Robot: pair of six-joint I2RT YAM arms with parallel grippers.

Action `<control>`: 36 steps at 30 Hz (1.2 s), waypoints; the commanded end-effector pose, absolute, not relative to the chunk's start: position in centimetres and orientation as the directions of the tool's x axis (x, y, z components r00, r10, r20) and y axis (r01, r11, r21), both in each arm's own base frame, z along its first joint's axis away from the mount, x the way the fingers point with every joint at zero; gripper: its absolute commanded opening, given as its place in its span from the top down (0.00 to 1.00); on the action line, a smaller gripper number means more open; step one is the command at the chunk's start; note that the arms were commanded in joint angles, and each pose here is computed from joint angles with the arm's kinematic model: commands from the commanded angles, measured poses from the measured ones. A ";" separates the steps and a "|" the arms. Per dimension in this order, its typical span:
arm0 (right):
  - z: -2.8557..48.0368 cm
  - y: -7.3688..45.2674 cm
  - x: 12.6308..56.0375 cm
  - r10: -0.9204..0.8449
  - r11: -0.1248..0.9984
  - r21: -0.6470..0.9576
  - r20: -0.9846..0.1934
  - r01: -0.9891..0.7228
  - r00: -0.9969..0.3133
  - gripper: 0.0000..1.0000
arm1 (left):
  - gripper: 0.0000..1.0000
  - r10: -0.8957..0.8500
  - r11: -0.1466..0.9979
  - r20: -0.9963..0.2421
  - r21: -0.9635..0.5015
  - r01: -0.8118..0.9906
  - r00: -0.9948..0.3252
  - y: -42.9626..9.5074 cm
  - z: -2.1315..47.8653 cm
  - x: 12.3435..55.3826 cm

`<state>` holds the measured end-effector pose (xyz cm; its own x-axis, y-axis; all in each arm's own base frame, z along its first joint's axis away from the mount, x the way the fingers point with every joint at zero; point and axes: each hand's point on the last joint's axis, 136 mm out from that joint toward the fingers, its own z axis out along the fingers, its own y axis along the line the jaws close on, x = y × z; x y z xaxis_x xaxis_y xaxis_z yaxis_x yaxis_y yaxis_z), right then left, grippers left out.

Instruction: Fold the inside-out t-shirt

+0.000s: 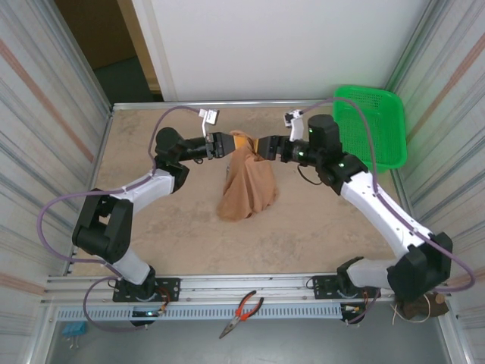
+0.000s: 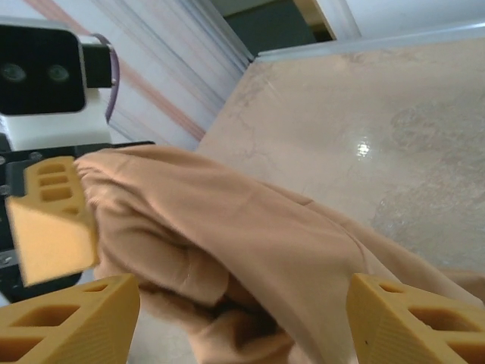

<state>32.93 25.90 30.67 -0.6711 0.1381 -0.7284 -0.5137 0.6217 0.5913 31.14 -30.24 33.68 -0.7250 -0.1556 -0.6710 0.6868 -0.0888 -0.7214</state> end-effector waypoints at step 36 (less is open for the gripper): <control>33.8 28.5 29.4 0.147 0.215 0.747 -0.662 -0.629 -0.735 1.00 | 0.43 -0.061 0.666 -0.882 -0.384 0.639 -0.467 -27.1 29.0 32.0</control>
<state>29.98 28.01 32.23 -0.7568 0.1486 -0.6366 -0.5909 0.2611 0.7633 30.99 -27.07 29.27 -0.4931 -0.1028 -0.8639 0.6365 0.6342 -0.4388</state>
